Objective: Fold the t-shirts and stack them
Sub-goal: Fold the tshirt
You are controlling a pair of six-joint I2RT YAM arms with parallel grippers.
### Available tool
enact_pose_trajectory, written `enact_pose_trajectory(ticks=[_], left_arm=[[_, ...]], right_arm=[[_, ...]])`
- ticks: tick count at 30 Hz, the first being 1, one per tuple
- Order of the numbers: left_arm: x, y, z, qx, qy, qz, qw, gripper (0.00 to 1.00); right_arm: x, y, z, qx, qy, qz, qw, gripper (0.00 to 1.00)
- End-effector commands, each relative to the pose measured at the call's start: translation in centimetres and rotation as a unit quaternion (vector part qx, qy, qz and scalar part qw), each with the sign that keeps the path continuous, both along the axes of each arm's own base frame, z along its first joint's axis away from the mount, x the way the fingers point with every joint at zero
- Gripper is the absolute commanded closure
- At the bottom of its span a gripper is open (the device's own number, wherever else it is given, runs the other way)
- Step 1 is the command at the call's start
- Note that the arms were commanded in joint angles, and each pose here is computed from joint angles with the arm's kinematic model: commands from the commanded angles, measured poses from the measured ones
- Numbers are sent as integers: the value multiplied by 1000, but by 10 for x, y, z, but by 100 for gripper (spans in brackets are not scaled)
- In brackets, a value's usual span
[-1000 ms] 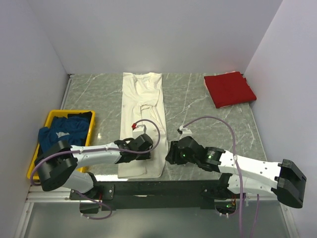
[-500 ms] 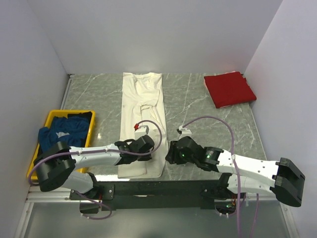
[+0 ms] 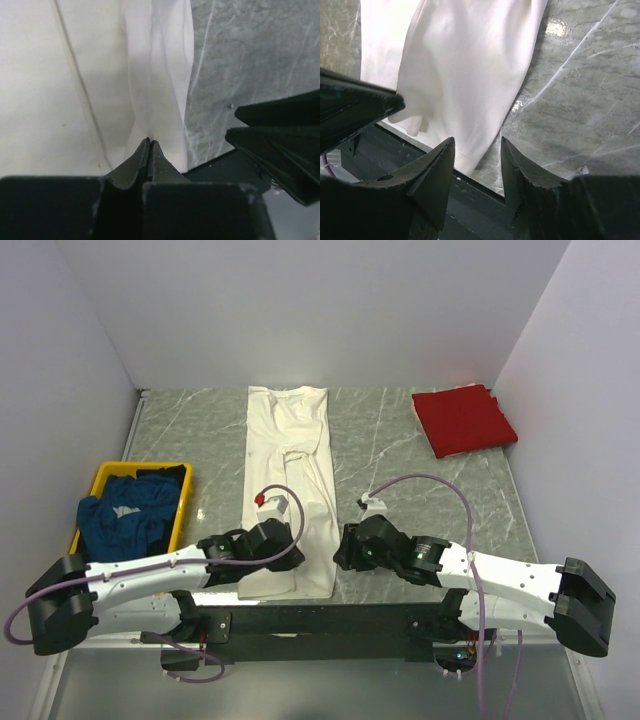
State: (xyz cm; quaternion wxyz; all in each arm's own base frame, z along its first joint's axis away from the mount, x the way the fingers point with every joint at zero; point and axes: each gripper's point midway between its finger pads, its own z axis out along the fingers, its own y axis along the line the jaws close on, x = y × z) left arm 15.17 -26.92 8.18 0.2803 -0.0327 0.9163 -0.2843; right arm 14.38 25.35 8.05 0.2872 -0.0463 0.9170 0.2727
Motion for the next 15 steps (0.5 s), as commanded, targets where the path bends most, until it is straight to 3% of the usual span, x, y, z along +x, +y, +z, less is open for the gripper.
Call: enact_pose_trajectory(ticks=[1, 15], left_arm=[[-15, -2, 5, -30, 20, -9, 999, 100], [-61, 12, -16, -52, 86, -27, 995, 99]], right_arm=[[2, -2, 0, 0, -10, -9, 1000, 51], [-1, -12, -7, -9, -4, -20, 1000, 51]])
